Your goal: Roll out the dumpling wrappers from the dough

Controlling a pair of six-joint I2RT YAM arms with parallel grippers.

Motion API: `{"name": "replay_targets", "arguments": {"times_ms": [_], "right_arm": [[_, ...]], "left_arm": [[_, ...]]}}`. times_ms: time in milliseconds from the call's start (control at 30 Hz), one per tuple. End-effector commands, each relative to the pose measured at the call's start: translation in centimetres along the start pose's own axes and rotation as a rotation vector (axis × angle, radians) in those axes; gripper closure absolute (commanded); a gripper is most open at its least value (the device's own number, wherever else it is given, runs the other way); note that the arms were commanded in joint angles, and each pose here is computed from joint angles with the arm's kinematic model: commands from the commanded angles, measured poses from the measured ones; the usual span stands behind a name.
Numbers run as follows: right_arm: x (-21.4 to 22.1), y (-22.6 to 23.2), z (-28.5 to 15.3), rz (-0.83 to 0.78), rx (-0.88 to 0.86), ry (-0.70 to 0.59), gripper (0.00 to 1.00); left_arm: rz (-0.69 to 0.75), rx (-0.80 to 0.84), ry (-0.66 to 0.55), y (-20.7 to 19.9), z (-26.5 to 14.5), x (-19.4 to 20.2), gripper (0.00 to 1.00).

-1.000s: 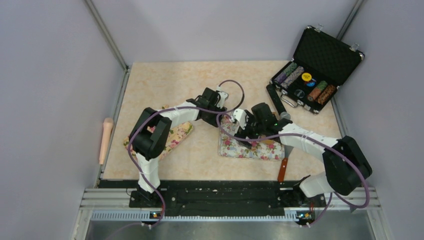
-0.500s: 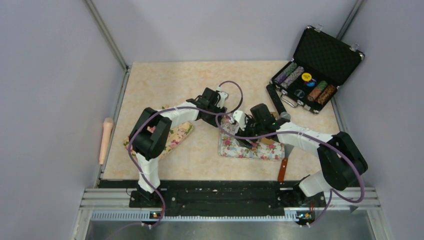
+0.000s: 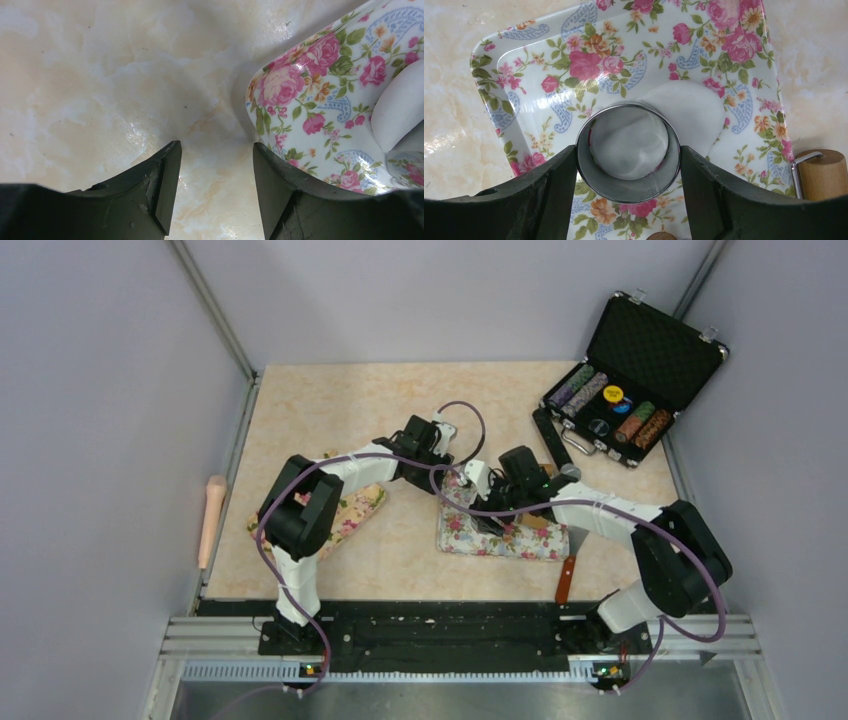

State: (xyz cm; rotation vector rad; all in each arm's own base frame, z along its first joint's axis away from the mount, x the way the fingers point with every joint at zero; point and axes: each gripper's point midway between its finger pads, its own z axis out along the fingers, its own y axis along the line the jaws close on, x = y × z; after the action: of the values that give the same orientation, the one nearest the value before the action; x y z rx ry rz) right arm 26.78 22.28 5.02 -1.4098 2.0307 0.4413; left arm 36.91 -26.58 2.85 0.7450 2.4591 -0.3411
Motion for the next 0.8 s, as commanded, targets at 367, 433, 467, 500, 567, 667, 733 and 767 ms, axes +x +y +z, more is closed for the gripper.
{"name": "replay_targets", "arguments": {"times_ms": [367,433,467,500,567,667,733,767], "right_arm": [[5.1,1.4,0.4,0.052,-0.044,0.178,0.75],[5.4,1.5,0.3,0.051,-0.047,0.189,0.76],[5.6,1.6,0.3,0.05,-0.049,0.196,0.75],[5.8,1.7,0.2,0.049,-0.05,0.202,0.76],[6.2,1.8,0.1,0.045,-0.056,0.216,0.75],[6.9,2.0,0.0,0.04,-0.06,0.241,0.77],[7.3,2.2,-0.1,0.036,-0.064,0.251,0.78],[7.4,2.3,-0.1,0.036,-0.067,0.255,0.79]], "left_arm": [[0.022,0.009,-0.031,-0.6,-0.9,-0.7,0.4],[0.024,0.007,-0.032,-0.6,-1.0,-0.7,0.4],[0.023,0.006,-0.031,-0.5,-1.0,-0.6,0.4],[0.023,0.006,-0.033,-0.5,-1.1,-0.7,0.4],[0.024,0.004,-0.034,-0.5,-1.1,-0.7,0.4],[0.024,0.001,-0.038,-0.4,-1.2,-0.8,0.4],[0.023,0.002,-0.04,-0.4,-1.3,-0.9,0.4],[0.023,0.002,-0.041,-0.4,-1.3,-0.9,0.4]]}}
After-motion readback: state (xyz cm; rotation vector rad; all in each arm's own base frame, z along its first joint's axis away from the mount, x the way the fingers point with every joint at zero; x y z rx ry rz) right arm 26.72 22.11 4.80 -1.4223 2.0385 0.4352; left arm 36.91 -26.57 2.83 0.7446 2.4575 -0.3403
